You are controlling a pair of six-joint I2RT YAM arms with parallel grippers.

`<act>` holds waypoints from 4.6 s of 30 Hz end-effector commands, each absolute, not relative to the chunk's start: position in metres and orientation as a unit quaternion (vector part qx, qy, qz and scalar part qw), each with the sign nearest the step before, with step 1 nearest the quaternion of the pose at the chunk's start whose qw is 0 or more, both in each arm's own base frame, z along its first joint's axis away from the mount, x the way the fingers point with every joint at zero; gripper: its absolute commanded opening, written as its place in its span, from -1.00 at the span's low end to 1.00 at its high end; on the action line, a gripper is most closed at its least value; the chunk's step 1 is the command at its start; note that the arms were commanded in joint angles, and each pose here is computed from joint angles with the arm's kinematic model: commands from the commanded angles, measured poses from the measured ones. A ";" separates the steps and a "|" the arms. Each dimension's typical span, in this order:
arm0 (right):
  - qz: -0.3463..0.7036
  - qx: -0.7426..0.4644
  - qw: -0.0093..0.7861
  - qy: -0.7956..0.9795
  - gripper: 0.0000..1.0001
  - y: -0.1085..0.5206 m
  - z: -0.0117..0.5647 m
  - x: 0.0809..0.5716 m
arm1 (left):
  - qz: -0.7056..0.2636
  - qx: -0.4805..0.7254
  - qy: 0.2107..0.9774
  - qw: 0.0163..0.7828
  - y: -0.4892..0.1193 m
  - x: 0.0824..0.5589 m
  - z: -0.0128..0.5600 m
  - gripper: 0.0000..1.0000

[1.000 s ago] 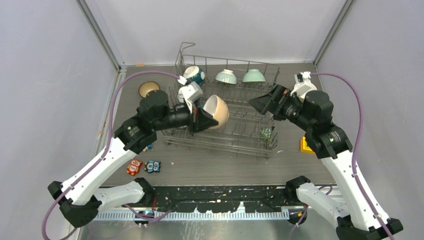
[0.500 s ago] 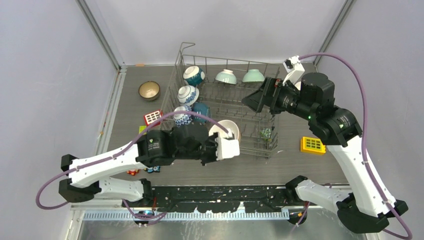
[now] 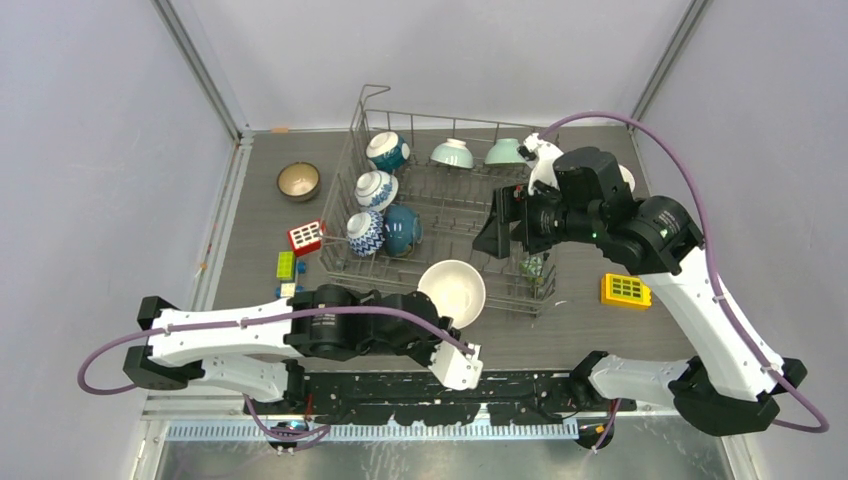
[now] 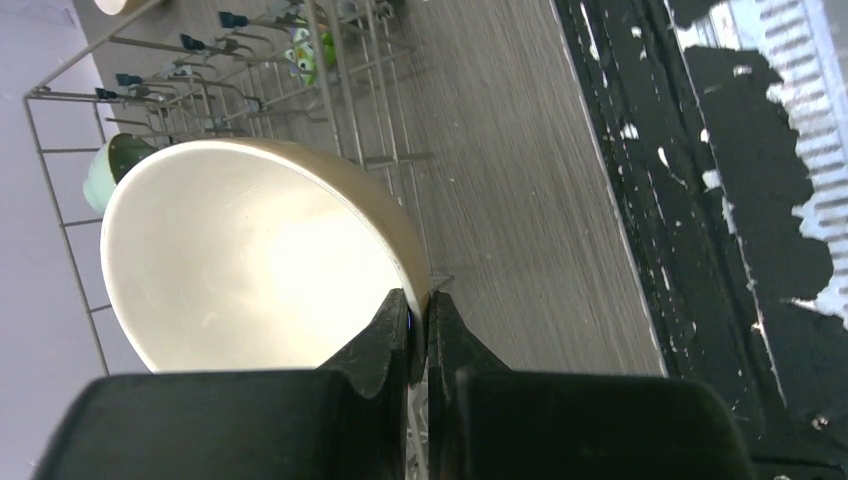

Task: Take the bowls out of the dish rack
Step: Place the bowl with the bowl.

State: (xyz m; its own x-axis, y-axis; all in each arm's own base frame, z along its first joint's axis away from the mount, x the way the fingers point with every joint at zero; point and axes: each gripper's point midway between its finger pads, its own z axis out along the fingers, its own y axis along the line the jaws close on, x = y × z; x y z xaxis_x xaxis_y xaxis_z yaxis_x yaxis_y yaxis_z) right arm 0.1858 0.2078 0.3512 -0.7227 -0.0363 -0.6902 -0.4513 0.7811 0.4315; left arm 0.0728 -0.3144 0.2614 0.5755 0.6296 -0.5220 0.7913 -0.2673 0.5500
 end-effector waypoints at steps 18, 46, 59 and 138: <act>0.179 -0.300 0.301 0.888 0.44 0.247 0.314 0.148 | -0.118 0.822 0.387 0.402 -0.298 0.057 0.289 -1.00; 0.108 -0.342 0.270 0.893 -0.05 0.264 0.273 0.140 | -0.134 0.818 0.399 0.391 -0.294 0.051 0.293 -1.00; 0.102 -0.347 0.262 0.895 -0.26 0.267 0.262 0.136 | -0.133 0.817 0.403 0.391 -0.295 0.052 0.293 -1.00; 0.126 0.039 0.489 0.862 -0.99 0.201 0.322 0.260 | -0.218 -0.075 0.862 0.451 -0.310 0.258 0.302 -0.31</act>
